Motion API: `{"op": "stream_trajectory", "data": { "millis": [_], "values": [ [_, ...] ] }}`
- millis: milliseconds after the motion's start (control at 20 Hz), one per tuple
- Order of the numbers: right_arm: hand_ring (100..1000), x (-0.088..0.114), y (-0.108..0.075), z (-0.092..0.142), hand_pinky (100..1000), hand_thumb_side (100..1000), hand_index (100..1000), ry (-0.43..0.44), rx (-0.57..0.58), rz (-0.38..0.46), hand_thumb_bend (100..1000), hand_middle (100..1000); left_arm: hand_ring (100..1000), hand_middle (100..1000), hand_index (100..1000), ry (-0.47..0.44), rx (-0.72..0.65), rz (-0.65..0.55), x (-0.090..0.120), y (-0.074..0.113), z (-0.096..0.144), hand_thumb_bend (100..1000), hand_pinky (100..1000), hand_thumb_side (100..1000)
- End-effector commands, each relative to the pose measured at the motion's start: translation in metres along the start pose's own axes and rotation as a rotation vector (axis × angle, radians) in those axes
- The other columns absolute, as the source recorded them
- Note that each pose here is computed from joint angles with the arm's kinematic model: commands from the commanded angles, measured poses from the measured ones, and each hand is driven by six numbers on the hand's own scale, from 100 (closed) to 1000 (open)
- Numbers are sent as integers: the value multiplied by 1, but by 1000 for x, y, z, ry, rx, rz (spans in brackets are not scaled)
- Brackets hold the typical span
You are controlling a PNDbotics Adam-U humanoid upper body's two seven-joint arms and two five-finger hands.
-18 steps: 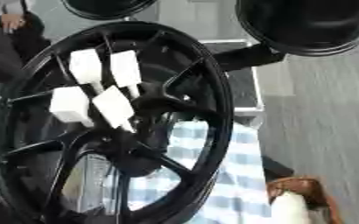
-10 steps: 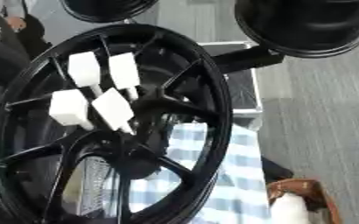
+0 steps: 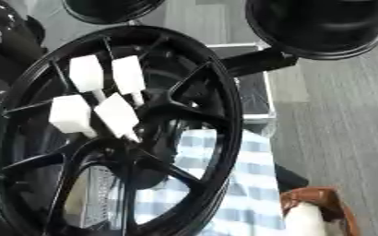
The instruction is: Pull the pin out of the wheel hub.
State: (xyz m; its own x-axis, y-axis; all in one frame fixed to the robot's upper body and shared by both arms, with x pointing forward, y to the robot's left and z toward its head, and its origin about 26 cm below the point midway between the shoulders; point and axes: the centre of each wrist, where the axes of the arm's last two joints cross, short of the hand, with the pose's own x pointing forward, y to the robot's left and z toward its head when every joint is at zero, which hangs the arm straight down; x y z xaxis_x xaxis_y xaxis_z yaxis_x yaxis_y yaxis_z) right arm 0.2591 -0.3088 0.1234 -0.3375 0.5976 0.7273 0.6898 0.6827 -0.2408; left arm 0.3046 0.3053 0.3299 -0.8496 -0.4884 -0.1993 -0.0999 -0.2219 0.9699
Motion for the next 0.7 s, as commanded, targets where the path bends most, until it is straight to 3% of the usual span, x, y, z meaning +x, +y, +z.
{"op": "stream_trajectory", "data": {
  "millis": [50, 300, 700],
  "values": [
    [548, 4, -2, -4, 701, 532, 758, -15, 2, -9, 100, 429, 747, 712, 854, 71, 7, 37, -7, 5, 0, 103, 818, 568],
    [547, 3, -2, -3, 700, 538, 758, -9, 1, -9, 100, 429, 754, 721, 855, 149, -10, 63, -14, 6, -9, 159, 824, 589],
    [546, 3, -2, -2, 699, 545, 757, -1, 2, -10, 100, 429, 773, 744, 874, 187, -58, 74, -23, 6, -24, 283, 836, 650]
  ]
}}
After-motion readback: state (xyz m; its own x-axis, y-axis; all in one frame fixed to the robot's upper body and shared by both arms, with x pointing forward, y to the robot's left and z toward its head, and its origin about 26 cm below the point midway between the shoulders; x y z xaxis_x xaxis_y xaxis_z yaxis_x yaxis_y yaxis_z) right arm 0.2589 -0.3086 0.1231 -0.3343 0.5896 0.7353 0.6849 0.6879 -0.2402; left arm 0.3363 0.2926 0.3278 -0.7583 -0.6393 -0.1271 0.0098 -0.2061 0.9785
